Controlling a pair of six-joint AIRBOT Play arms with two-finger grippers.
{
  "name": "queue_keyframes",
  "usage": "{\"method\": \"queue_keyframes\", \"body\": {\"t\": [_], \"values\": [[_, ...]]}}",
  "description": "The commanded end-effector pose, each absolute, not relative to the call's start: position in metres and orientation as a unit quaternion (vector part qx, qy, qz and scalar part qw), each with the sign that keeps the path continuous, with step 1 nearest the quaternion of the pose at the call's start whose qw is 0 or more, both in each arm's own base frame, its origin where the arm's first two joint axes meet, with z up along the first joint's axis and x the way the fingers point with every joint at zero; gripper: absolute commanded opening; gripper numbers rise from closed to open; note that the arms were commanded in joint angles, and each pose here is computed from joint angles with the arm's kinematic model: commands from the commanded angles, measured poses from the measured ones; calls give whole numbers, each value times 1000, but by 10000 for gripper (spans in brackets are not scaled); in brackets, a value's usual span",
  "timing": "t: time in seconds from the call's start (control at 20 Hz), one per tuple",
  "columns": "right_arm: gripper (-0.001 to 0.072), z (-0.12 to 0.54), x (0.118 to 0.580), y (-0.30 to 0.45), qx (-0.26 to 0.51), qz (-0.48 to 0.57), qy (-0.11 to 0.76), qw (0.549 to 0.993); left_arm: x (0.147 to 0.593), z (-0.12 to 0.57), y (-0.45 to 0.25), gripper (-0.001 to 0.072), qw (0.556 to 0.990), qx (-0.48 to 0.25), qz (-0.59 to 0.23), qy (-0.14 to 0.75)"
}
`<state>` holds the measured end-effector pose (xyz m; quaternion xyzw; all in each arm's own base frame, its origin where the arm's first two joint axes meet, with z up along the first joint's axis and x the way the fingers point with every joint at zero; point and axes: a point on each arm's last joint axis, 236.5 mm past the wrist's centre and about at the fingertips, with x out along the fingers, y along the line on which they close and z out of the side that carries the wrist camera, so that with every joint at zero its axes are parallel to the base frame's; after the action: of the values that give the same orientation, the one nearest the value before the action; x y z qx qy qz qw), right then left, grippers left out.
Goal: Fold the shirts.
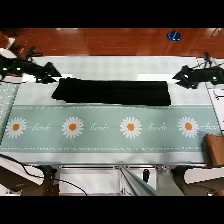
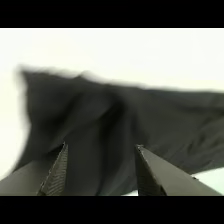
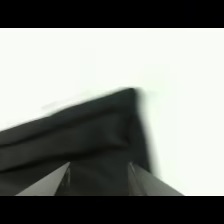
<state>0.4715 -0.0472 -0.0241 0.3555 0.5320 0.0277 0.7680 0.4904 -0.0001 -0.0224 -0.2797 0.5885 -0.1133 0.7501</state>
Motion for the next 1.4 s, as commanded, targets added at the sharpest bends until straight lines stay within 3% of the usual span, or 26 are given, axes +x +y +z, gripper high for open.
{"method": "queue_keyframes", "body": {"t": [0.0, 0.1, 0.2, 0.4, 0.75, 0.8, 0.85, 0.9, 0.95, 1.0, 1.15, 1.35], "values": [[415, -30, 434, -91, 356, -28, 547, 757, 459, -5, 48, 509, 791, -261, -62, 550], [415, -49, 428, -83, 377, -31, 548, 746, 443, 1, 36, 509, 830, -282, -49, 478], [415, -63, 432, -66, 397, -19, 544, 739, 414, -4, 11, 509, 844, -290, -49, 449], [415, -86, 446, -30, 425, 12, 552, 717, 371, -16, -41, 509, 825, -279, -92, 483], [399, -108, 445, 26, 409, 65, 589, 694, 364, -14, -95, 507, 813, -261, -152, 498], [302, -104, 445, 37, 409, 81, 588, 693, 364, -14, -98, 507, 812, -259, -155, 499], [152, -99, 447, 47, 409, 101, 585, 693, 365, -12, -99, 506, 813, -258, -158, 497], [22, -91, 447, 56, 406, 127, 582, 693, 366, -8, -102, 487, 814, -259, -161, 494], [22, -79, 448, 61, 408, 143, 579, 691, 368, -3, -106, 321, 812, -268, -167, 491], [22, -66, 447, 57, 401, 148, 573, 700, 369, 3, -110, 24, 809, -277, -174, 488], [22, -20, 424, 26, 319, 133, 572, 744, 375, 23, -129, 15, 808, -285, -201, 474], [22, 42, 360, -1, 214, 95, 547, 803, 382, 45, -182, 14, 826, -229, -262, 443]]}}
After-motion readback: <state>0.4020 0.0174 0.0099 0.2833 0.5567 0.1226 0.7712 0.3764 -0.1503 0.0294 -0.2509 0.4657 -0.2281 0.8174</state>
